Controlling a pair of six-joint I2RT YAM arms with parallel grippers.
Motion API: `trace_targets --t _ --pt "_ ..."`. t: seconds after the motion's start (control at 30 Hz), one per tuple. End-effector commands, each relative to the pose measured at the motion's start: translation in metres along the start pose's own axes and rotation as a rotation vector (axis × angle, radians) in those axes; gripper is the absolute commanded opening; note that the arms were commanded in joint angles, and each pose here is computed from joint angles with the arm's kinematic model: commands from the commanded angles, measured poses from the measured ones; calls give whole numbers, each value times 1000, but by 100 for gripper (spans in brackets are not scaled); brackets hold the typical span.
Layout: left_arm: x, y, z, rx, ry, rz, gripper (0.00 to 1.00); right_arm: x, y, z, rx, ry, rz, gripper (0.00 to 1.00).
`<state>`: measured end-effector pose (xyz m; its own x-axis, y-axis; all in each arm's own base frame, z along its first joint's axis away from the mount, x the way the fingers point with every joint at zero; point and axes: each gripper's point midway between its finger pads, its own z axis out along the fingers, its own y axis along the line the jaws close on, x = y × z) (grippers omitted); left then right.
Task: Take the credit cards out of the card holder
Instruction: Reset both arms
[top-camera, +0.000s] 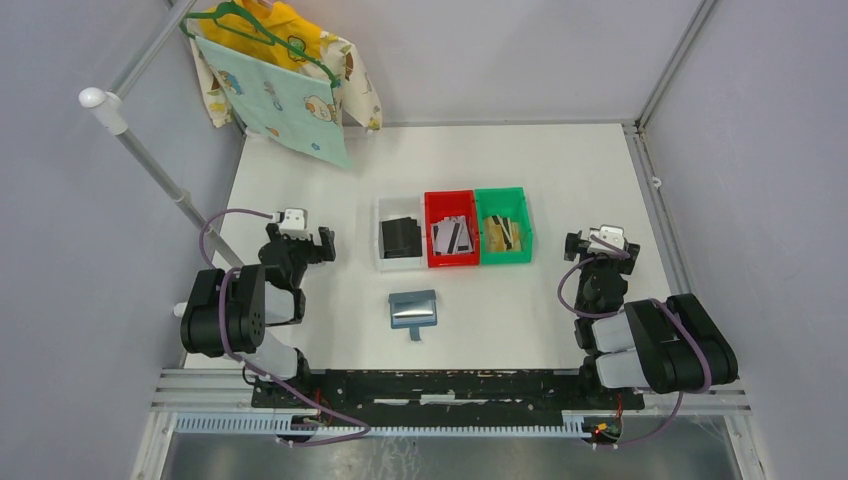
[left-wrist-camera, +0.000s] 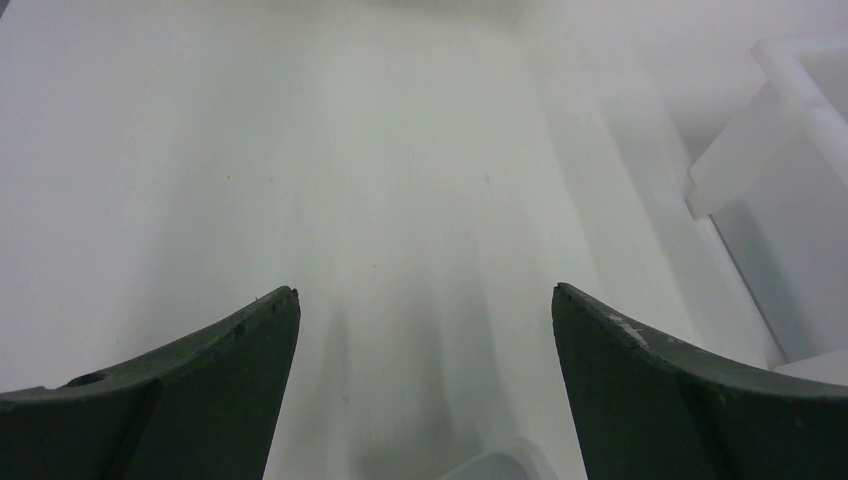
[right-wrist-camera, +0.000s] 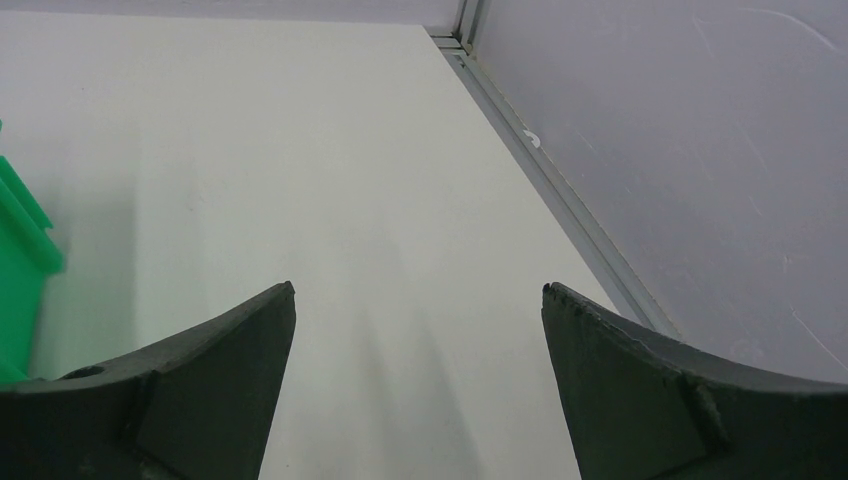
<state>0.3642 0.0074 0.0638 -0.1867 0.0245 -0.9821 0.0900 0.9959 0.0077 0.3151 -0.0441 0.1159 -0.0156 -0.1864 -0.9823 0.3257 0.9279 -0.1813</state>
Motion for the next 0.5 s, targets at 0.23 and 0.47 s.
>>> trace_targets --t 0.23,0.47 --pt "-26 5 5 -17 -95 -13 100 31 -7 -28 -27 74 -49 98" --pt "-27 5 5 -18 -97 -13 100 30 -6 -27 -31 71 -51 98"
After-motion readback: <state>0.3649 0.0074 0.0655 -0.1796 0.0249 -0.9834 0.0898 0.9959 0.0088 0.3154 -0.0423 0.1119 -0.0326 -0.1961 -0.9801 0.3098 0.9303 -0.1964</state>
